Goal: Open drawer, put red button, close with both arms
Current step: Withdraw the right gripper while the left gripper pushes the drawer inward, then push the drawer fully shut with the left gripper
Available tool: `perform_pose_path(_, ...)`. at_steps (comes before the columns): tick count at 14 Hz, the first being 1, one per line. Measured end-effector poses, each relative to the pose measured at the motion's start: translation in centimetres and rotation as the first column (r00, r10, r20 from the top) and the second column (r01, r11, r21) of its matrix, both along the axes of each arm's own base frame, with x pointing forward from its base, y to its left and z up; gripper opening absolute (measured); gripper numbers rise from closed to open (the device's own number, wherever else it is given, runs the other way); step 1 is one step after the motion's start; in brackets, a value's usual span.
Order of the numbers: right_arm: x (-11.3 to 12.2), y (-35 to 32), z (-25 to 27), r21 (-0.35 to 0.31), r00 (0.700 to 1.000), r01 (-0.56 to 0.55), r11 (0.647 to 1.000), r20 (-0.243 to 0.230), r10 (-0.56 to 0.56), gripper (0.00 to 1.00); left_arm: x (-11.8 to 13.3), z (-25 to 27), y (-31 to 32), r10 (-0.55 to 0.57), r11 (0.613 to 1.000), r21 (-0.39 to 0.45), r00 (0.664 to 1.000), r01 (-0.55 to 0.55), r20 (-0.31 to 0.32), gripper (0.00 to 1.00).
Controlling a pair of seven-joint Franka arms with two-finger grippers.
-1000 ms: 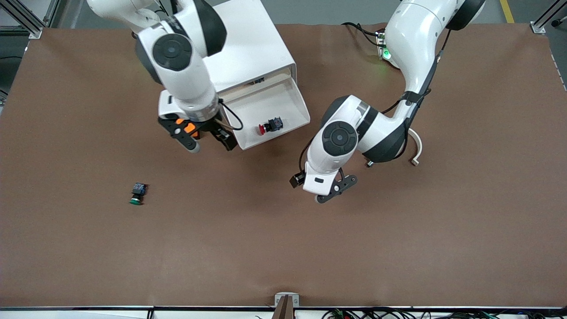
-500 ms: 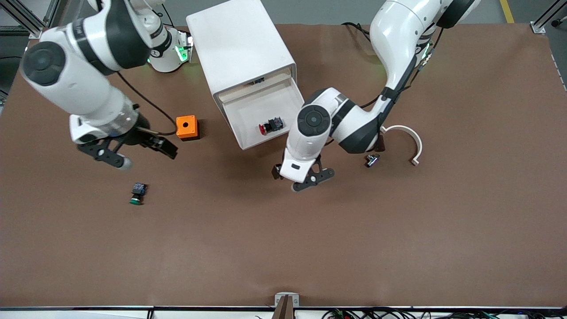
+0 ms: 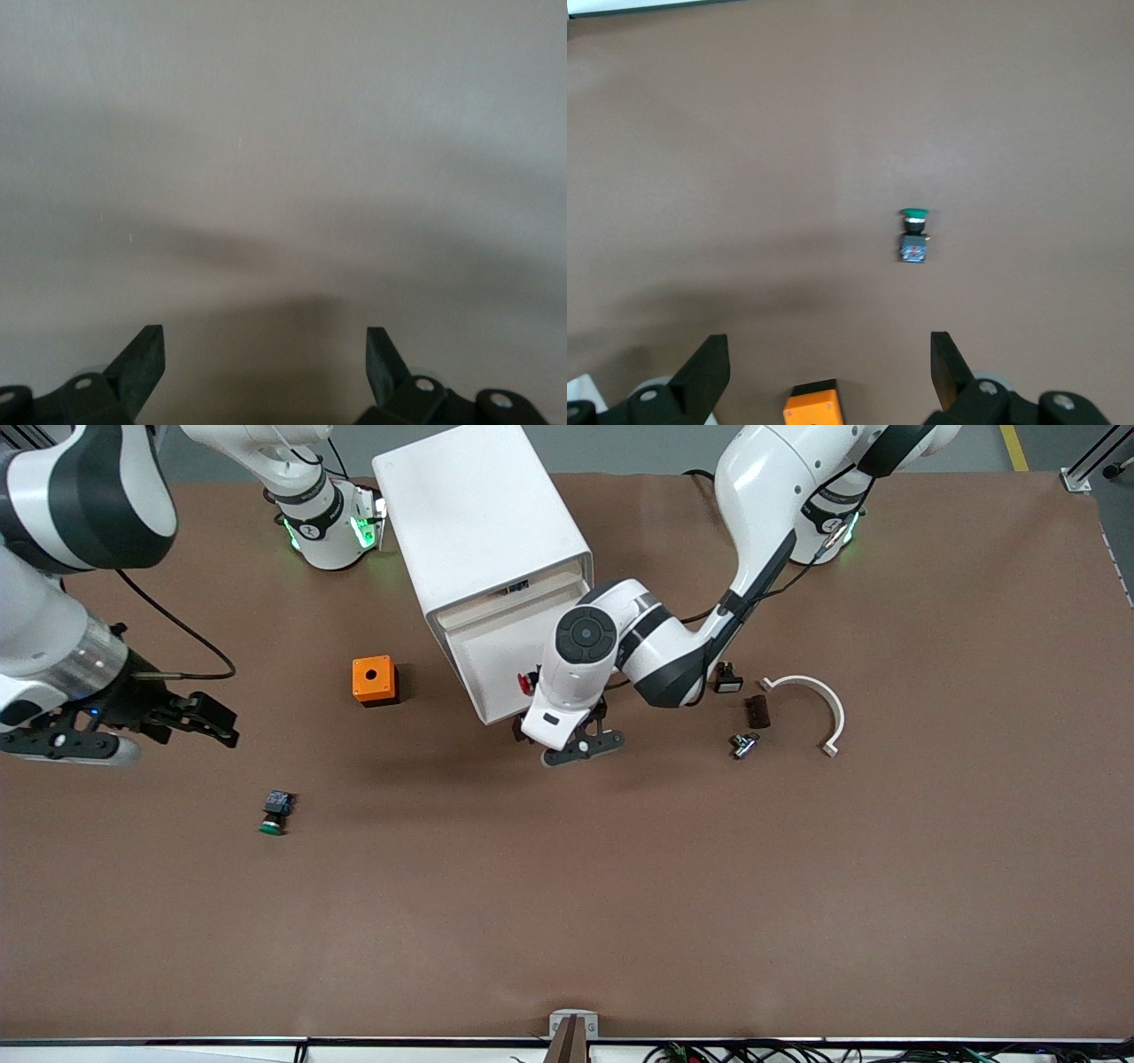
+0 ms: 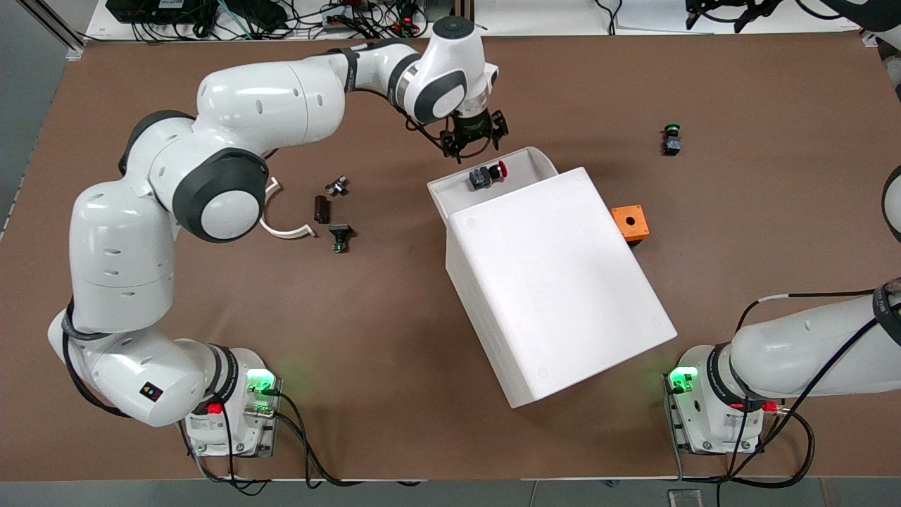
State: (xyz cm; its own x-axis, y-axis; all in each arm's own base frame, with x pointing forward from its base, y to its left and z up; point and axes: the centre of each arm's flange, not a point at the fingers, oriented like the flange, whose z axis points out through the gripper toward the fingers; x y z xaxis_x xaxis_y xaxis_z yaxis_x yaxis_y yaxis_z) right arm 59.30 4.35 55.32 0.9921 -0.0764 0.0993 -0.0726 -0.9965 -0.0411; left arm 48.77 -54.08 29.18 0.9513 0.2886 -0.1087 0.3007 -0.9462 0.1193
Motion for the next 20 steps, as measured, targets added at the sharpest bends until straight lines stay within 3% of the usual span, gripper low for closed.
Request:
perform_pose_path(6, -1.6, -1.4, 3.3, -0.02, 0.999, -0.01, 1.0, 0.032, 0.011, 1.0, -4.8, -0.3, -2.1, -0.003, 1.0, 0.018, 0.998, 0.004, -0.06, 1.0)
perform_pose_path(11, -3.7, -1.8, 7.1, -0.023, 1.0, -0.006, 1.0, -0.004, 0.006, 1.0, -7.9, -0.5, -3.6, 0.047, 0.999, 0.021, 0.988, -0.044, -0.149, 1.0)
perform_pose_path(16, -4.1, -2.5, 10.7, -0.023, 0.999, 0.003, 1.0, 0.033, -0.002, 1.0, -9.1, -0.7, -4.0, 0.105, 0.994, -0.01, 0.957, -0.112, -0.271, 1.0)
perform_pose_path(20, -4.3, -2.2, 11.3, -0.023, 1.0, -0.002, 1.0, 0.031, 0.003, 1.0, -9.8, -1.0, -4.3, 0.143, 0.986, -0.027, 0.924, -0.163, -0.355, 1.0)
